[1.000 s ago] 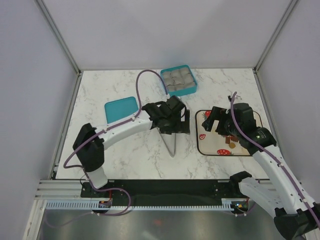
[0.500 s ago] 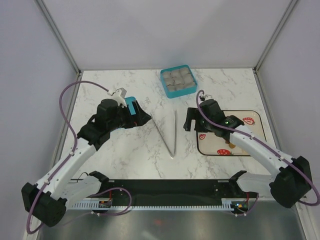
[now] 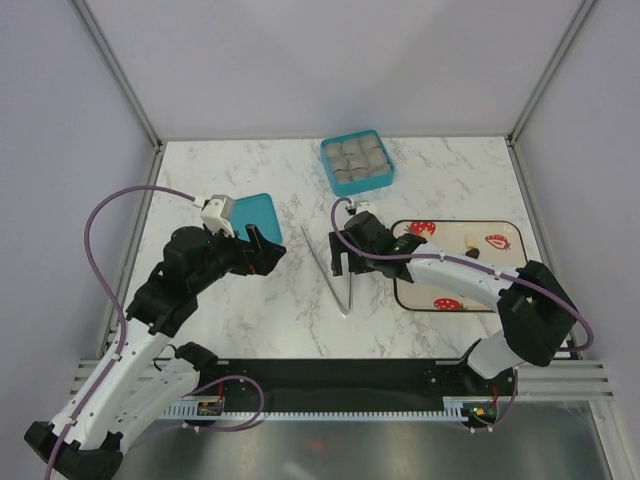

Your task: Pack the chocolate

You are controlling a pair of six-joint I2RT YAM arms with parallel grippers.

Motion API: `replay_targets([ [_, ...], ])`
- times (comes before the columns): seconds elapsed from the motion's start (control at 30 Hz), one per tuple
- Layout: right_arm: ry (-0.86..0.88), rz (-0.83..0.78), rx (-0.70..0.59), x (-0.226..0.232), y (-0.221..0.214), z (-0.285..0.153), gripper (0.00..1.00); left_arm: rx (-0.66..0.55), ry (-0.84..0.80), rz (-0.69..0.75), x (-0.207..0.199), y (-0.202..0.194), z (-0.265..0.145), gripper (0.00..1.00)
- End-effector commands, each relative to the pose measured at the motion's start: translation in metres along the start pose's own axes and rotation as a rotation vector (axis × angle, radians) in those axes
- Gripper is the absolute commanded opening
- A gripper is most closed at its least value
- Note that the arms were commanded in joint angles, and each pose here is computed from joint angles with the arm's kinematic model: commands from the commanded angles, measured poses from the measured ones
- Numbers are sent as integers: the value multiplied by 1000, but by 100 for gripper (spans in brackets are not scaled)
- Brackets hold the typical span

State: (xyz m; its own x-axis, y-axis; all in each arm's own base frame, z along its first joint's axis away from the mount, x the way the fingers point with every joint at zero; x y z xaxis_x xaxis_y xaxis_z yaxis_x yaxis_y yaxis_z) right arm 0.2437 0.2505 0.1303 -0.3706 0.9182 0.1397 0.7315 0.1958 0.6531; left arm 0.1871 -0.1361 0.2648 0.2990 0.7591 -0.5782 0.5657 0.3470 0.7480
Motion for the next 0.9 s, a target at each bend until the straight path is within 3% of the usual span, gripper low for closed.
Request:
replay_targets([
  [0.0, -14, -41, -61, 14, 14, 8, 98, -53, 52, 91, 5, 10, -17, 100],
  [0.27, -74, -108, -21, 26, -8, 29, 98, -132, 116, 84, 14, 15, -31, 100],
  [0.87, -130, -118, -5, 29, -25, 60, 98, -105, 148, 76, 20, 8, -32, 100],
])
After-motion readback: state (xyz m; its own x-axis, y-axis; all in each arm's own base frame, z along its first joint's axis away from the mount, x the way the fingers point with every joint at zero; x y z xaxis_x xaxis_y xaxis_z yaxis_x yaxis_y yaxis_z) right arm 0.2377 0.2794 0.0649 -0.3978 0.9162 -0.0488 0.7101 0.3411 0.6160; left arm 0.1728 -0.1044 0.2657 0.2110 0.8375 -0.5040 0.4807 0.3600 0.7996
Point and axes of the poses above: each gripper's point midway between its finger pads, its own z axis out along the fingers, its own x axis along the line the jaws close on, y = z × x, the point moved 5 cm from there along -z, back along the fingers, and after that the axes turned 9 degrees about -z, right-handed, at the moved point
